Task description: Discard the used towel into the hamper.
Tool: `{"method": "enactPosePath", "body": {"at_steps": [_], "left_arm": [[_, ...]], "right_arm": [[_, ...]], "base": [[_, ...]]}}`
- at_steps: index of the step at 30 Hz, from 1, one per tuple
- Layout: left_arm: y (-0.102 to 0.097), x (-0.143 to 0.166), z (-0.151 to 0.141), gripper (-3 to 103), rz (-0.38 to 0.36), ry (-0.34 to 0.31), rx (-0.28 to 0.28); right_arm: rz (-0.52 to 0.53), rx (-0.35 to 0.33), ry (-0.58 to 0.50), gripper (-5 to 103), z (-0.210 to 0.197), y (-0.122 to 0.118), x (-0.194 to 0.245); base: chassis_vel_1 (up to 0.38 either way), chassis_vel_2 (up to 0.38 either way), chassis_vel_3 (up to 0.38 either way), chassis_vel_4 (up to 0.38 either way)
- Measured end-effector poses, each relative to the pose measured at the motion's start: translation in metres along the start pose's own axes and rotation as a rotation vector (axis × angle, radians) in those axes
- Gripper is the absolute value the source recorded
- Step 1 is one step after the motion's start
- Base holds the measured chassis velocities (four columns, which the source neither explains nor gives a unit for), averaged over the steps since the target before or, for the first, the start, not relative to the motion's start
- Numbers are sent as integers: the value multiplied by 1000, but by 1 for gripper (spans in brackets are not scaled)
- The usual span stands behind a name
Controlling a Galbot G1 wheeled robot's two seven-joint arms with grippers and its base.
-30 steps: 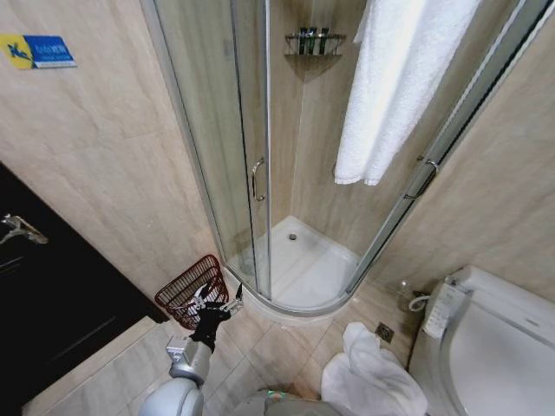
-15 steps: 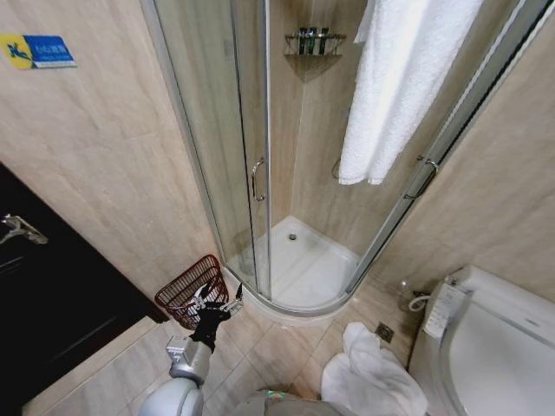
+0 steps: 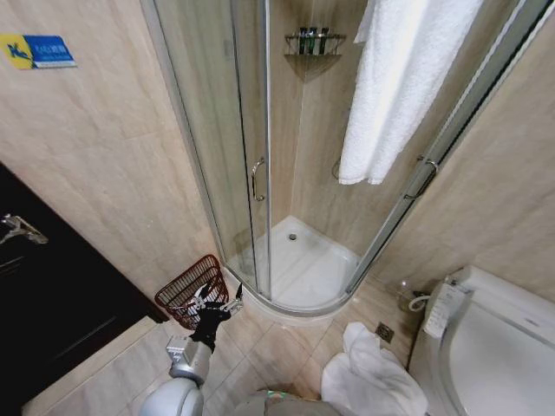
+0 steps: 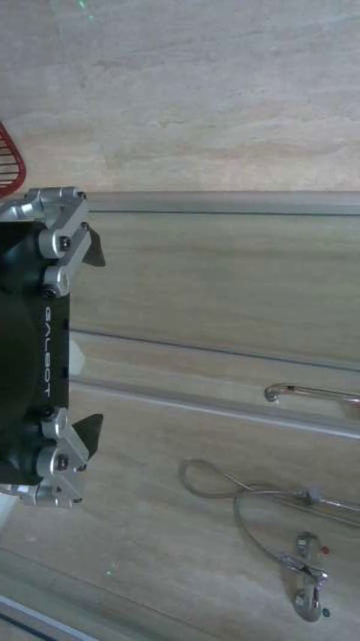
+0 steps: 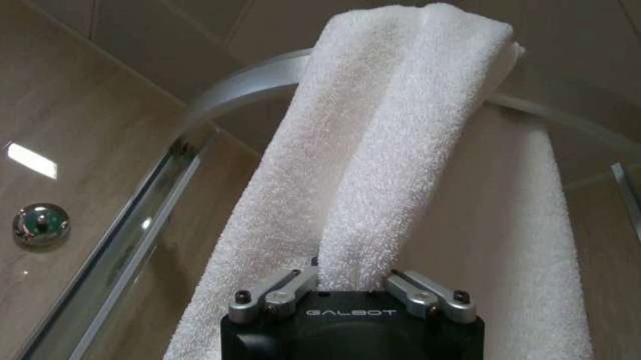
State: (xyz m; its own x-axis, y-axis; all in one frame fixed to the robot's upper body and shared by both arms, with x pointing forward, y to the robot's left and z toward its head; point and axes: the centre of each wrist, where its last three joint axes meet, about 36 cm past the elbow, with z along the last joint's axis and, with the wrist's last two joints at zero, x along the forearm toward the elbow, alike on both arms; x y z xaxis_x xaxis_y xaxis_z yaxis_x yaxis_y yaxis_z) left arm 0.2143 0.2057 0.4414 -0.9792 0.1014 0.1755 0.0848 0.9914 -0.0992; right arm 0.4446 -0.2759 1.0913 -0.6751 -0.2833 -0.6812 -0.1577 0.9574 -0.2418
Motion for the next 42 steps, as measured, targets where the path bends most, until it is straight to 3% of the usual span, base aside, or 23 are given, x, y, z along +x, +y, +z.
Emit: {"method": "enactPosePath", "body": {"at_steps": [36, 42], "left_arm": [[0, 0, 0, 99, 0, 0, 0], [0, 0, 0, 99, 0, 0, 0]], "right_arm": [[0, 0, 0, 8, 0, 0, 0], [33, 62, -5, 8, 5, -23, 33]], "base": [[0, 0, 0, 0], [0, 0, 0, 0]]}}
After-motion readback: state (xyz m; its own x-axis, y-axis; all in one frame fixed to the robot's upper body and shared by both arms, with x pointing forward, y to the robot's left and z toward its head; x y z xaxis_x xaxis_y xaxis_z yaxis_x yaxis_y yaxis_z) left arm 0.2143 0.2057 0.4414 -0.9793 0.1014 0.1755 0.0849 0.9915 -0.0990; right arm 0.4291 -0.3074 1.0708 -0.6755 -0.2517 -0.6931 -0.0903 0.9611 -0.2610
